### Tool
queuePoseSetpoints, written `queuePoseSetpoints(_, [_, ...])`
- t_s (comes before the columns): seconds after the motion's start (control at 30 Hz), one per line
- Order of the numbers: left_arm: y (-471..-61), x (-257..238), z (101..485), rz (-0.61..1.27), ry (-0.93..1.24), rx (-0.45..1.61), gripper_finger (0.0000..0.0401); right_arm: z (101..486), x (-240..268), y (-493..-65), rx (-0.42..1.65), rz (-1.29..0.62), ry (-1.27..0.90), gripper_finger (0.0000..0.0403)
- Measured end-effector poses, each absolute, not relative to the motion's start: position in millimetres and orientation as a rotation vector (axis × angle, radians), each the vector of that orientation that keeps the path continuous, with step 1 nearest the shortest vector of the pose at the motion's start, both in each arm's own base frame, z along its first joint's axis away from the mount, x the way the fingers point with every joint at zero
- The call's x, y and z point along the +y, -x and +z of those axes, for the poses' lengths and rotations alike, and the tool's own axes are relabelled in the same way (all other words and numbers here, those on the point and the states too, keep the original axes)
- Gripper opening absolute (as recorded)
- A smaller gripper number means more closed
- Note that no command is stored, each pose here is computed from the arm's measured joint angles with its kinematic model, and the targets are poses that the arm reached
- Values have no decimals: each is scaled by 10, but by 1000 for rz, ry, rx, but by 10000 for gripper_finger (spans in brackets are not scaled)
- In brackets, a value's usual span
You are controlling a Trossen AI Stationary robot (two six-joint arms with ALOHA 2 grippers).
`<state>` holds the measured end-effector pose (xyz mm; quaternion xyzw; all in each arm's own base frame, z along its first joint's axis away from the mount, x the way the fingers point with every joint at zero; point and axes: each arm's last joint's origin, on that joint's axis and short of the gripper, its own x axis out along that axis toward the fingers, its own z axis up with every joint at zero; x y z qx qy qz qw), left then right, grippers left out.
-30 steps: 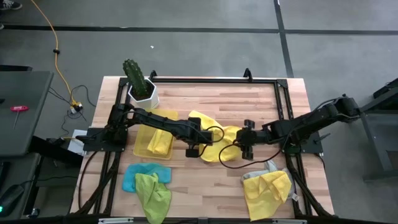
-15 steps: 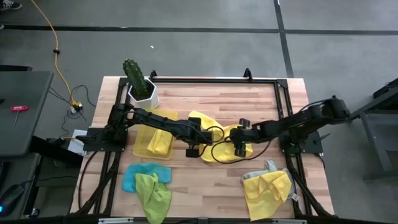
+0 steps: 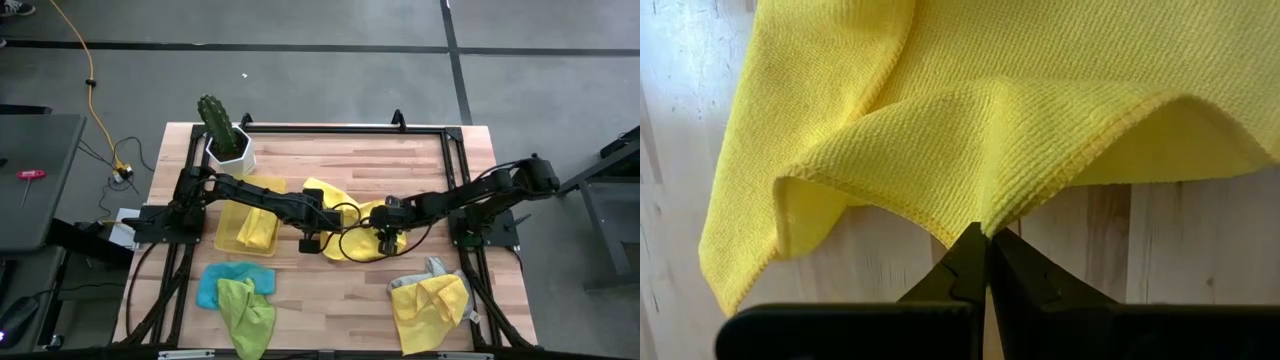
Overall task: Fold microfiber towels
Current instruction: Fold the top yellow microfiber towel
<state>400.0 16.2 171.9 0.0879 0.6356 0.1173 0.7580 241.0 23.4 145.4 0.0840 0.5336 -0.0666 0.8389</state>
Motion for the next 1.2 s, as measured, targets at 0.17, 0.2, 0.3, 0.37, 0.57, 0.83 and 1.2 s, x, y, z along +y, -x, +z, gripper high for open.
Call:
queuePoseSetpoints(0.17, [-4000, 162, 1719, 256, -192, 1384, 0, 1459, 234, -2418, 1119, -138, -177, 129])
queuePoseSetpoints(0.2, [-4000, 162, 1719, 256, -192, 1384, 0, 1460, 234, -2419, 1118, -137, -177, 129])
queuePoseSetpoints(0.3, [-4000, 162, 1719, 256, -192, 1384, 0, 1460, 236, -2418, 1120, -133, -179, 129])
queuePoseSetpoints(0.37, [-4000, 162, 1719, 256, -192, 1384, 0, 1468, 238, -2415, 1118, -130, -181, 128])
queuePoseSetpoints(0.57, [-4001, 162, 1720, 249, -200, 1386, 0, 1560, 238, -2395, 1080, -108, -175, 90])
queuePoseSetpoints(0.83, [-4000, 160, 1719, 250, -199, 1386, 0, 1912, 224, -2223, 960, -85, -182, 14])
queuePoseSetpoints(1.2, [-3905, 264, 2365, 225, -317, 1283, 0, 2514, 108, -1754, 652, -240, -22, 1])
